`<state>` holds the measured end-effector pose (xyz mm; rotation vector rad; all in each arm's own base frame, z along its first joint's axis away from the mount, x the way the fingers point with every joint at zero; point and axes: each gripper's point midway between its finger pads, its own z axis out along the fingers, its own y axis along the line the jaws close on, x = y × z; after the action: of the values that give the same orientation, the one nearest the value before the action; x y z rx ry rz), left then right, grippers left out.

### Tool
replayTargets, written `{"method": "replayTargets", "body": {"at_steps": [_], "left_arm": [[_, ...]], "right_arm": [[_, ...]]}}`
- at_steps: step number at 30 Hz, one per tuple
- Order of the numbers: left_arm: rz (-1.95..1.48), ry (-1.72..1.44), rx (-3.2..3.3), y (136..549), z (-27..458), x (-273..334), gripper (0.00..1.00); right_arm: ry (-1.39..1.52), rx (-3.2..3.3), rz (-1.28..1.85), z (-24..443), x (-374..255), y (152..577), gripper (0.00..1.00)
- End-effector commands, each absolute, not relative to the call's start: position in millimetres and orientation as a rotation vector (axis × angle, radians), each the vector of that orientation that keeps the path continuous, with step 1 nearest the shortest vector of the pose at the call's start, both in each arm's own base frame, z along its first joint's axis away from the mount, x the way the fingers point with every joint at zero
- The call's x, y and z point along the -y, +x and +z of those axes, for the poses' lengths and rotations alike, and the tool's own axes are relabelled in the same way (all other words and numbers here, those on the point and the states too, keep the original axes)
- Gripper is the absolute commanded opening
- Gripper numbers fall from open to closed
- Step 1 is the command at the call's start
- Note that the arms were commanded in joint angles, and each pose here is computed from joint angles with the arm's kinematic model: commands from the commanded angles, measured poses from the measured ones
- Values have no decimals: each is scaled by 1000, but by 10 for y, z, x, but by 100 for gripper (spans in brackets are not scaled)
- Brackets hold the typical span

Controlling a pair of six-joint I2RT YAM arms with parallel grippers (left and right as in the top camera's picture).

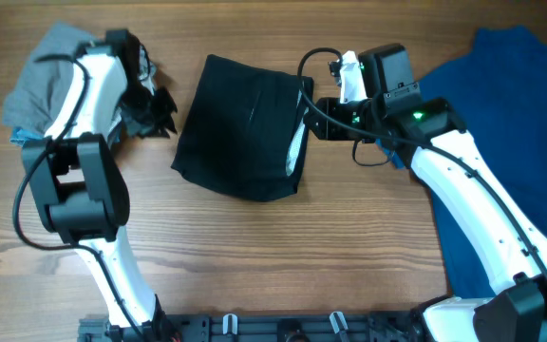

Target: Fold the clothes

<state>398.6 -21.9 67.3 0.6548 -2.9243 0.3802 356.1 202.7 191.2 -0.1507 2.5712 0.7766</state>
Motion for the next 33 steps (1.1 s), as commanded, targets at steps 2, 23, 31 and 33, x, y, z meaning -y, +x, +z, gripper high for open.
{"method": "replayTargets", "body": {"at_steps": [2, 23, 31, 33], "left_arm": [[633, 597, 3036, 4197, 1905, 474, 69], [482, 669, 3065, 3943, 2166, 323, 100], [385, 632, 2724, 3320, 827, 487, 62], [353, 706, 2683, 3223, 569, 521, 73]], "right_arm": [[-119, -2576, 662, 1847, -1893, 3648, 41], [-162, -2308, 516, 1876, -1913, 4384, 51], [-327, -2460, 677, 574, -2306, 4556, 47], [-329, -2515, 673, 391, -2289, 4491, 47]]}}
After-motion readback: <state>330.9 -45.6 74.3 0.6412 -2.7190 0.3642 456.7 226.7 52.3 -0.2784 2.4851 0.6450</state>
